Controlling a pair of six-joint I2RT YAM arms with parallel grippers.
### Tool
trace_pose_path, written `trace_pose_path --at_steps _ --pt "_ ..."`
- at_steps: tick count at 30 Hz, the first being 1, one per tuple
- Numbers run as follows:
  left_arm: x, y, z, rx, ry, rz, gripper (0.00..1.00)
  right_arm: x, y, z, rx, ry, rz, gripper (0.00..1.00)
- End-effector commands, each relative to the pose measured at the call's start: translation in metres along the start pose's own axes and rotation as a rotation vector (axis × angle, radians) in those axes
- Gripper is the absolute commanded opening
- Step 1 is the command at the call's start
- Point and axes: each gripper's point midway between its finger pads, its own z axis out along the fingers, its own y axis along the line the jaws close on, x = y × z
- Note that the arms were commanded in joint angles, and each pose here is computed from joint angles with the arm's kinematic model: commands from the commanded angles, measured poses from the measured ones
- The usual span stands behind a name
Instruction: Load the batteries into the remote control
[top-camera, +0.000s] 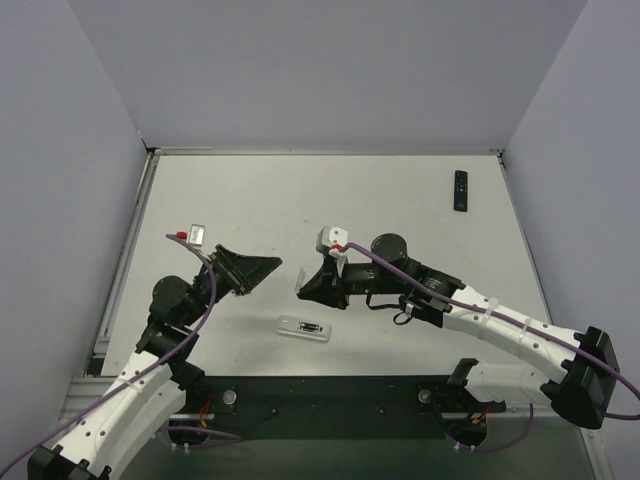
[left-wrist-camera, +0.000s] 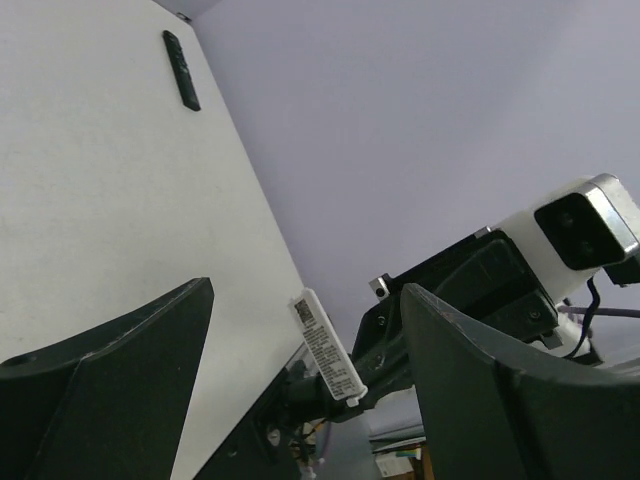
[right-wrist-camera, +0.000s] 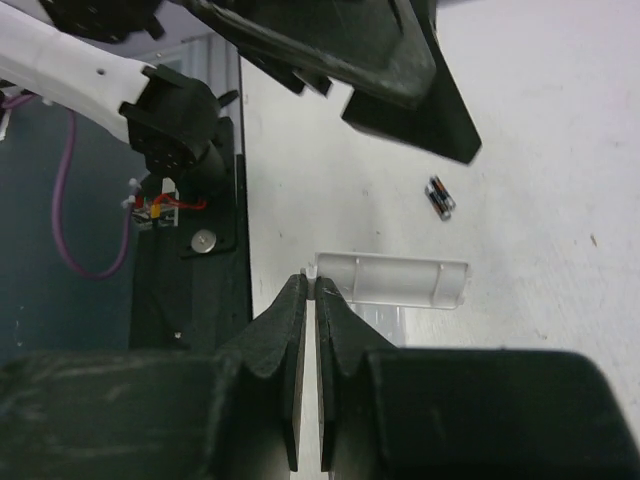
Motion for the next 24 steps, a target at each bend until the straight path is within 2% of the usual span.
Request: trace_pose_path --at_steps 1,5,15,24 --pt "-0.001 -0.041 -0.001 0.185 0.029 -0.132 0.86 -0.051 0.027 -0.008 -0.107 -0.193 -0.172 0.0" --pt "0.002 -0.046 0.002 0.219 0.051 -0.19 0.86 -0.065 0.032 -0.011 -0.12 -0.244 -0.209 0.0" --pt "0.008 -0.066 0.003 0.293 0.111 -0.251 0.85 -0.076 0.045 -0.004 -0.192 -0.267 -0.255 0.0" --pt "0.019 -0.07 0.005 0.322 0.144 -0.297 0.76 -0.082 0.05 0.0 -0.221 -0.292 -0.285 0.0"
